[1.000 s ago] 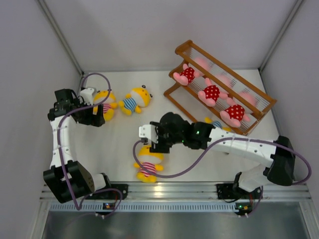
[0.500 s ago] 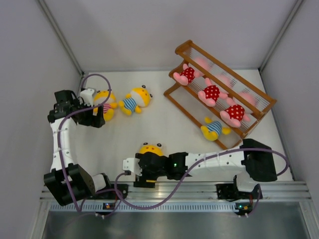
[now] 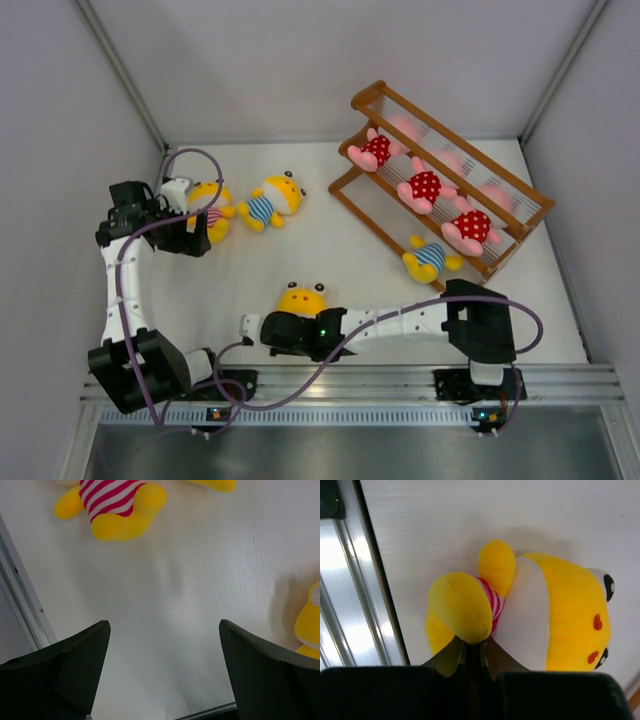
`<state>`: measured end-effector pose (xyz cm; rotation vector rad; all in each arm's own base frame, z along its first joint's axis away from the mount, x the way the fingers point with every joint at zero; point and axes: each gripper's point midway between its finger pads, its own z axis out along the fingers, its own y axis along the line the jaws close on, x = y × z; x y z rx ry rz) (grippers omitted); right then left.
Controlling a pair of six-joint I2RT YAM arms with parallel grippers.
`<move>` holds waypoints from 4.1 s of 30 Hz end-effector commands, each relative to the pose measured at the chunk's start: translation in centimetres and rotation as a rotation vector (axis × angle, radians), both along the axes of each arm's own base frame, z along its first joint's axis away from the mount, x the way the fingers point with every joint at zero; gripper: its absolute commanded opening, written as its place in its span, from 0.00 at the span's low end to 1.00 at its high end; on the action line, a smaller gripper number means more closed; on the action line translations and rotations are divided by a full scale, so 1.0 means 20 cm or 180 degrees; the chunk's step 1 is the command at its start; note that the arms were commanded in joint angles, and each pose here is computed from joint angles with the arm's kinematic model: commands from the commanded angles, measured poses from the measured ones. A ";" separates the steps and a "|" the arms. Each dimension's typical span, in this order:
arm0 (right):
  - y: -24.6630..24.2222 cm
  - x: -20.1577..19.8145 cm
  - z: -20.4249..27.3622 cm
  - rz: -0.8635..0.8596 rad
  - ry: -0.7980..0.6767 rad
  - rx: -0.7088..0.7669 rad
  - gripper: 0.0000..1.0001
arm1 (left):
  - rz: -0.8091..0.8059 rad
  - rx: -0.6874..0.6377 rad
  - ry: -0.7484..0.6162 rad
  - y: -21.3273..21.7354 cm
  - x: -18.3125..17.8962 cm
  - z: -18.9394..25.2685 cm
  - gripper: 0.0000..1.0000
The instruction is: Place and organize the stuffed toys onto the shelf
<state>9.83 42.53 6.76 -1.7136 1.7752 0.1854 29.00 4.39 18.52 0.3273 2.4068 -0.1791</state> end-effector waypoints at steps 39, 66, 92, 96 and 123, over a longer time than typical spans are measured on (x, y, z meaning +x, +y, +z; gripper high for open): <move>-1.17 1.83 1.65 -0.1904 -0.1891 0.0202 0.01 | -0.0026 0.0148 -0.0207 0.02 0.00 0.07 0.96; -1.23 1.86 1.67 -0.1983 -0.1848 0.0453 0.75 | -0.0059 0.0134 -0.0147 0.02 0.01 0.04 0.96; -1.07 1.46 1.96 -0.1629 -0.2312 0.0559 0.99 | -0.0297 0.0257 0.0294 0.14 0.48 -0.32 0.91; -1.07 1.39 1.94 -0.1623 -0.2352 0.0586 1.00 | -0.0241 0.0161 0.0324 0.13 0.54 -0.39 0.60; -0.18 0.53 1.69 0.0492 -0.0792 0.2566 0.99 | -0.0967 -0.0135 -0.1058 -0.25 0.14 0.38 0.00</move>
